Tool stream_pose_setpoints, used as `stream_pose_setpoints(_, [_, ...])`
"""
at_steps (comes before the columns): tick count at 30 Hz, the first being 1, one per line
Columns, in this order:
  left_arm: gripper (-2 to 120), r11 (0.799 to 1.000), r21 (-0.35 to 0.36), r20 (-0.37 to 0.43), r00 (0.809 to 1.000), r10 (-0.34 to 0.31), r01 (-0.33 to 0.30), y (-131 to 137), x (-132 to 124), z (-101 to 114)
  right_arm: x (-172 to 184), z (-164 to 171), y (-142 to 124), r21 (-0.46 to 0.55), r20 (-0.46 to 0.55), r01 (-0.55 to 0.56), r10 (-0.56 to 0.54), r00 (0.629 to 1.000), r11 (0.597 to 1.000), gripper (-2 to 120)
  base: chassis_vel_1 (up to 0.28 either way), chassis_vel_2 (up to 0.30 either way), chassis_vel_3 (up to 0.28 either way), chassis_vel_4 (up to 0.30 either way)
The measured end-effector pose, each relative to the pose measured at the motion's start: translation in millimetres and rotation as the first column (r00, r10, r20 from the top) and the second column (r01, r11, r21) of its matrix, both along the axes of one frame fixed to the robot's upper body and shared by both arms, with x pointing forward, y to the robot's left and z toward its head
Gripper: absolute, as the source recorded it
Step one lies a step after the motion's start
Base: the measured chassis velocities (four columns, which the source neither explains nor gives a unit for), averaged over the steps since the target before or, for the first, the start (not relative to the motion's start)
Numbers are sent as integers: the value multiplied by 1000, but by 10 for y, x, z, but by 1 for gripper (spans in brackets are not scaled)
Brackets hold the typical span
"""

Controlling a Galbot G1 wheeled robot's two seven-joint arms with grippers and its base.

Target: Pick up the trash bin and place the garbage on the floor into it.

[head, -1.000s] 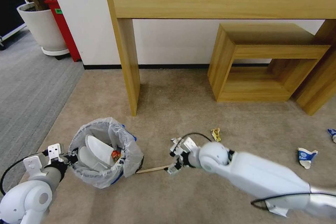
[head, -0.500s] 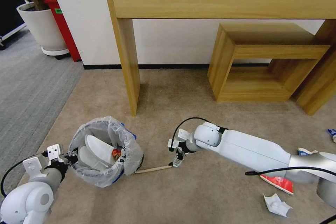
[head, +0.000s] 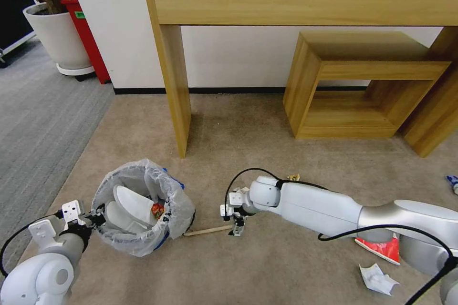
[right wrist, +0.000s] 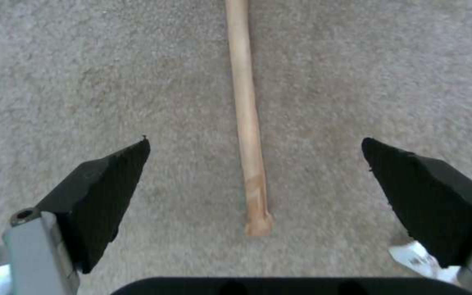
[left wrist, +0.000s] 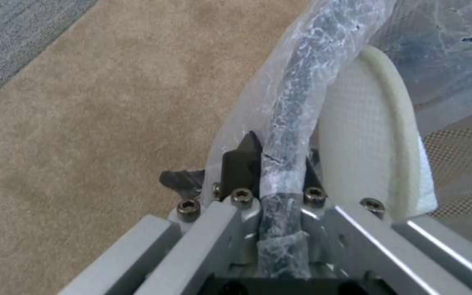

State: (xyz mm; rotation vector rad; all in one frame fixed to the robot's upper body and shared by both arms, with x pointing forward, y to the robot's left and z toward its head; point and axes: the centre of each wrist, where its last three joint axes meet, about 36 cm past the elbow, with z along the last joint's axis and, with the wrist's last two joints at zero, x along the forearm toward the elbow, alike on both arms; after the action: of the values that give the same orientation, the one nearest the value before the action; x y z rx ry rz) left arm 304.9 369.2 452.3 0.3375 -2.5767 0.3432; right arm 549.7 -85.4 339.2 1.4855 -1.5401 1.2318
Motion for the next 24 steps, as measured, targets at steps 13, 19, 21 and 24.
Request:
stream_pose_setpoints(13, [0,1000,-6,5,1000,2,-2,-19,-25,10,-46,-275,-4,1,14,44,-44,999,999,86,0,0,0,0])
stream_pose_setpoints(19, [0,1000,-7,1,1000,5,-5,-34,-57,-7,-68,-397,-44,13,13,55,-55,998,998,81,0,0,0,0])
stream_pose_setpoints(21, [0,1000,-7,1,1000,4,-4,-33,-63,-5,-72,-406,-46,15,12,56,-56,998,998,78,0,0,0,0])
stream_pose_setpoints(24, [0,1000,-4,5,1000,5,-5,-29,-74,10,-85,-433,-49,21,11,59,-60,998,998,68,0,0,0,0])
